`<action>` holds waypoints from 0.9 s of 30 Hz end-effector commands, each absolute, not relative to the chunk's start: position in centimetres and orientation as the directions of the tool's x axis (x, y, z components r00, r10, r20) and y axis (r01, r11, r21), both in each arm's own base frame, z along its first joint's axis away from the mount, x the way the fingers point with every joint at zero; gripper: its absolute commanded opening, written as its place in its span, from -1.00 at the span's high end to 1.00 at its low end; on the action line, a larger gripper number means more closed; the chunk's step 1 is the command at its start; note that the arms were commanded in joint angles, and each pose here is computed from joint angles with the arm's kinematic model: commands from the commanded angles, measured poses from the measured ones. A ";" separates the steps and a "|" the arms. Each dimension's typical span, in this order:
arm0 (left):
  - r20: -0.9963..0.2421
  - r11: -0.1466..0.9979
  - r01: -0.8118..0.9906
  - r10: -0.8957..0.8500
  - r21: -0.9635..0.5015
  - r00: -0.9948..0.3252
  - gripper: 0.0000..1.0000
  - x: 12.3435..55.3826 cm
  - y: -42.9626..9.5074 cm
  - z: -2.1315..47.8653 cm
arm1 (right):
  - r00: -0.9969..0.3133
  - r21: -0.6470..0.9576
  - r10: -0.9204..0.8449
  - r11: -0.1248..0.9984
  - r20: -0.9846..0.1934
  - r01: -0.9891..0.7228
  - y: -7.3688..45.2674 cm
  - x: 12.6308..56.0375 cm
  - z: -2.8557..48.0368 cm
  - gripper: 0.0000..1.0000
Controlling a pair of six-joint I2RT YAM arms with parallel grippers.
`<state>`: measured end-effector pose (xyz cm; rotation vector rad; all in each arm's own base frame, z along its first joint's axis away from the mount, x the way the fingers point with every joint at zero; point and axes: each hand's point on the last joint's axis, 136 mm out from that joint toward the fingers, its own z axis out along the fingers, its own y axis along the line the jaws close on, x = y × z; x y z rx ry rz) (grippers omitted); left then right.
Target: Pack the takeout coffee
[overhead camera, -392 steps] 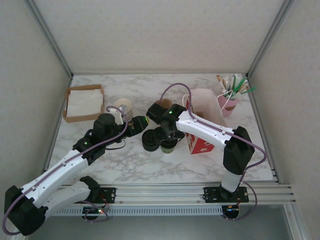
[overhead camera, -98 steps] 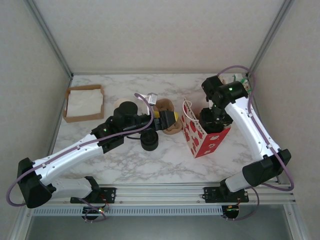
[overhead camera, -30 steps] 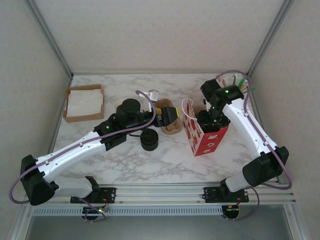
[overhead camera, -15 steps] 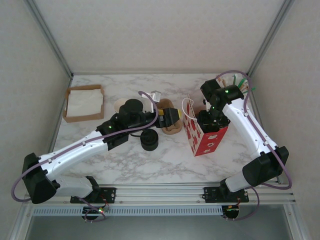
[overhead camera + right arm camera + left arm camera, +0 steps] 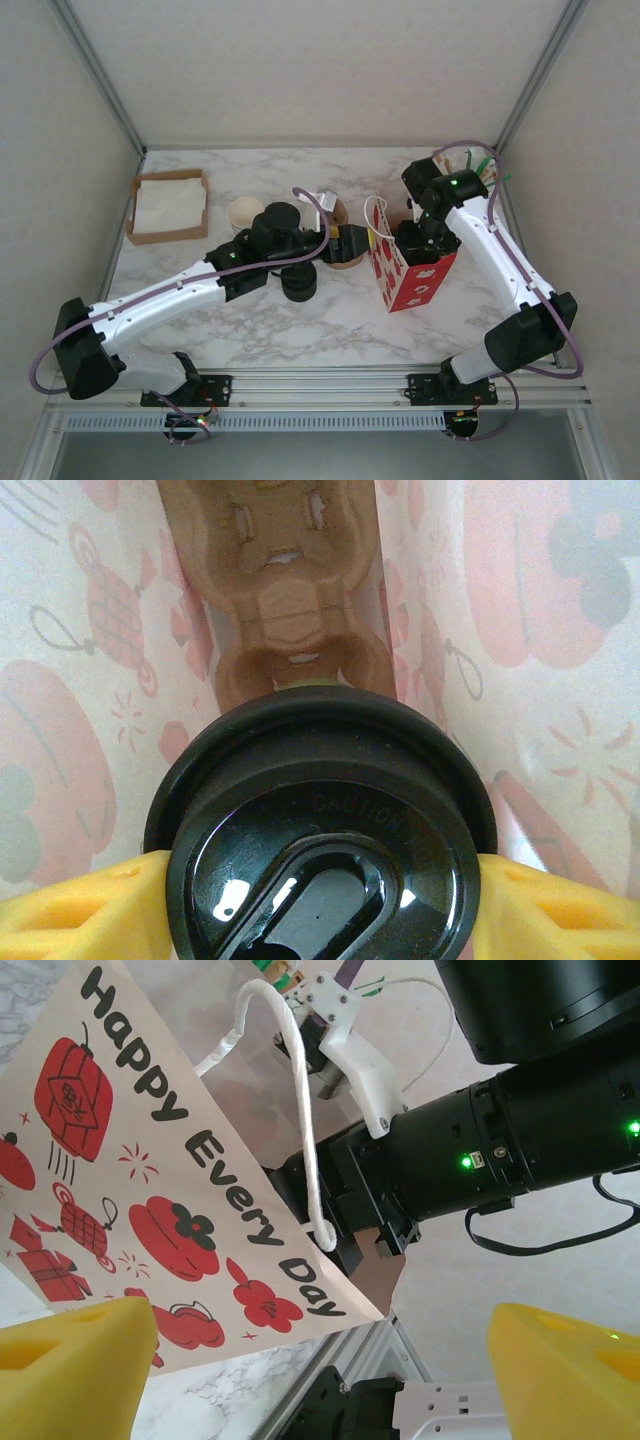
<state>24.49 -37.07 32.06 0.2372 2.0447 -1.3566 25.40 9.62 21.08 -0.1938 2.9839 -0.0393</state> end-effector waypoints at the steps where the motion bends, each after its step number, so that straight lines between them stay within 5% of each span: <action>1: -0.637 0.402 0.528 -0.214 -0.748 -0.741 -0.64 24.4 -37.9 34.1 | -0.982 -0.041 -0.132 0.991 -0.132 -0.128 9.4 25.6 20.7 -0.39; 11: -0.654 0.446 0.519 -0.231 -0.729 -0.721 -0.33 25.6 -38.0 34.3 | -0.985 -0.034 -0.128 0.992 -0.112 -0.125 9.5 25.7 19.9 -0.39; 22: -0.653 0.477 0.497 -0.245 -0.725 -0.716 0.56 26.8 -38.1 33.9 | -0.988 -0.034 -0.127 0.992 -0.091 -0.125 9.5 25.6 19.2 -0.39; 27: -0.652 0.479 0.494 -0.250 -0.726 -0.715 0.81 27.0 -38.1 33.8 | -0.990 -0.052 -0.125 0.991 -0.071 -0.122 9.2 25.5 18.9 -0.39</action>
